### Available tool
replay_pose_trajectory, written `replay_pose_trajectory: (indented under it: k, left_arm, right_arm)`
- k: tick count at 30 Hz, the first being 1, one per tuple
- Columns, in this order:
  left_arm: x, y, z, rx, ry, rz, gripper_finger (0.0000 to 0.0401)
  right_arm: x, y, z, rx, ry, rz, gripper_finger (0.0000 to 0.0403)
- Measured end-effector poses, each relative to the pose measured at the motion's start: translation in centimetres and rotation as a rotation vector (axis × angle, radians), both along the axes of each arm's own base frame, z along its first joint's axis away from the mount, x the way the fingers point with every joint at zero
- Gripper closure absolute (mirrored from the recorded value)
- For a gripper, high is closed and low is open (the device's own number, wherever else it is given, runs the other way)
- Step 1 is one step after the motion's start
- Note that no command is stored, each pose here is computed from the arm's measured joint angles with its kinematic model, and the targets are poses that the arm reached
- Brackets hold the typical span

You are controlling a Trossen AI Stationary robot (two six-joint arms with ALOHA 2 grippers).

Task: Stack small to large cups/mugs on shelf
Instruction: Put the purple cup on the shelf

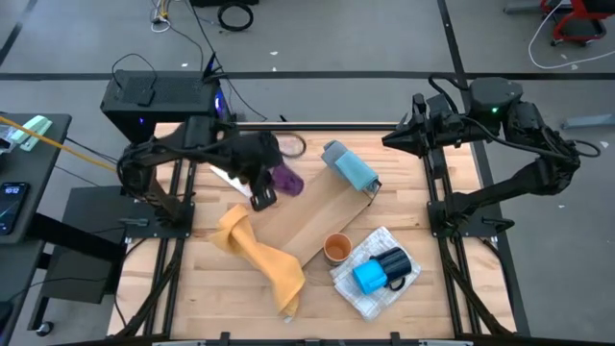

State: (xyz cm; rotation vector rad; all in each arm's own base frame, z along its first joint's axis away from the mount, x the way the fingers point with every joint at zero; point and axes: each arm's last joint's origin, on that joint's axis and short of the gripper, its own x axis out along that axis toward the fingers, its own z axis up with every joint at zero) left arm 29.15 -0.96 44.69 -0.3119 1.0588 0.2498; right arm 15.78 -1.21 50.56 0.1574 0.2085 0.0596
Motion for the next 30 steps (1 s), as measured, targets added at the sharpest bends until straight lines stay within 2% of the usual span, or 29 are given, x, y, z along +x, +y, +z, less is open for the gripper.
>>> replay_pose_trajectory:
  k: [3, 12, 22, 30]
  left_arm:
    - [0.3, -1.1, -1.1, -0.065, 0.05, -0.003, 0.0389]
    - [0.9, -3.5, -5.1, -0.165, 0.228, 0.009, 0.0389]
    - [1.2, -3.7, -7.3, -0.172, 0.314, 0.064, 0.0389]
    - [2.8, -3.6, -9.5, -0.111, 0.377, 0.107, 0.0389]
  right_arm:
    - [0.0, -0.1, -0.1, 0.001, 0.006, -0.006, 0.0362]
    - [0.0, -0.1, -0.1, -0.016, 0.006, -0.003, 0.0362]
    - [0.0, -0.1, -0.1, -0.026, 0.005, 0.001, 0.0362]
    - [0.0, -0.1, -0.1, -0.043, 0.004, 0.005, 0.0362]
